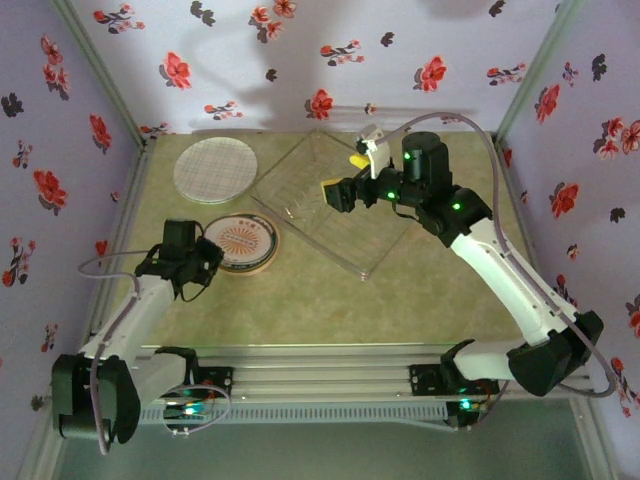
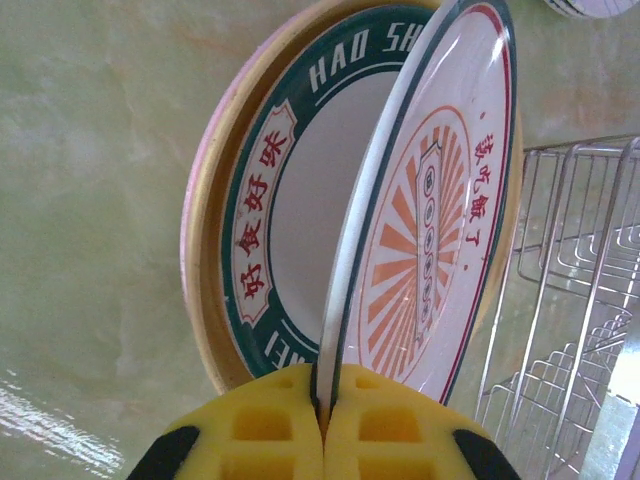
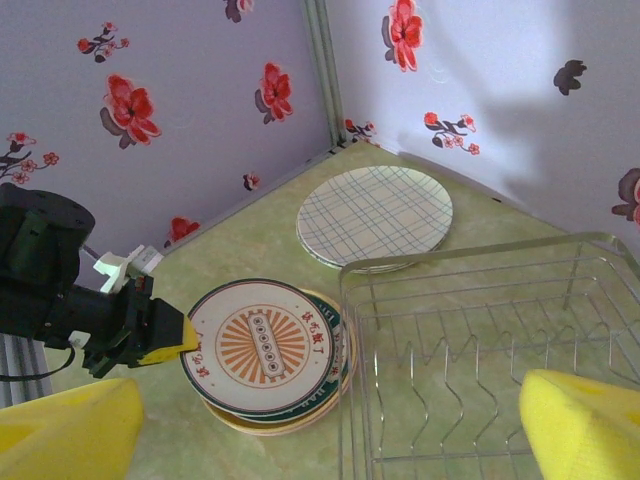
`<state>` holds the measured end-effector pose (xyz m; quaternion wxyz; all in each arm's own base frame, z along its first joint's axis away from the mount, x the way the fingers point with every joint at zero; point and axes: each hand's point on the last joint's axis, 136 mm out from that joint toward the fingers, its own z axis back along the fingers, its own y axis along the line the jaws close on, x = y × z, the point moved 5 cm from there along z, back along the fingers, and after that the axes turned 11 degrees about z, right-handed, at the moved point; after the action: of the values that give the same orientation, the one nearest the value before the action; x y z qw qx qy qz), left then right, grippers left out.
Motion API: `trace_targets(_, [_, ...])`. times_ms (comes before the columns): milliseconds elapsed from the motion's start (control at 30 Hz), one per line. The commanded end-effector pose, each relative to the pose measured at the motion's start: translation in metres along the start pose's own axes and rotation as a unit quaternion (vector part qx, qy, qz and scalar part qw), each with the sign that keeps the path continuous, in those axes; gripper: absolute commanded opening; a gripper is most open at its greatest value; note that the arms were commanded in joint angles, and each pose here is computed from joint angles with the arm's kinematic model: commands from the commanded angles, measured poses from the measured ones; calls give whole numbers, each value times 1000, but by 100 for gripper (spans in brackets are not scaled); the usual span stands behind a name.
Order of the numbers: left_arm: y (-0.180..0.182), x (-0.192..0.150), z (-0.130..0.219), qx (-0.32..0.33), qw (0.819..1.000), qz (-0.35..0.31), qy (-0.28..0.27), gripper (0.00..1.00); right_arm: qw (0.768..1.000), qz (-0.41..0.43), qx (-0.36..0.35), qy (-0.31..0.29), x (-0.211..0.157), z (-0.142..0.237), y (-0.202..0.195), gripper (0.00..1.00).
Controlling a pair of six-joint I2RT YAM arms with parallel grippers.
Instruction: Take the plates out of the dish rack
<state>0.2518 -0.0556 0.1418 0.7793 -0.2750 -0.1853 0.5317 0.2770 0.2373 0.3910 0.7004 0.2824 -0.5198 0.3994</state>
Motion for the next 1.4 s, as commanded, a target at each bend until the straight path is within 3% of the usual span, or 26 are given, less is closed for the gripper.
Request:
trace_targets(0, [-7,1,-4,-26,1000,11,9,0,1000,7,10,-12,11,1,4,97])
trace_targets(767, [8,-1,-18,-3,1000,13,17,0,1000,5,7,-9,12,-1,3,97])
trace_targets(1367, [10,-3,-22,5,1000,13,26,25,1000,-1,5,-9,13,2,4,97])
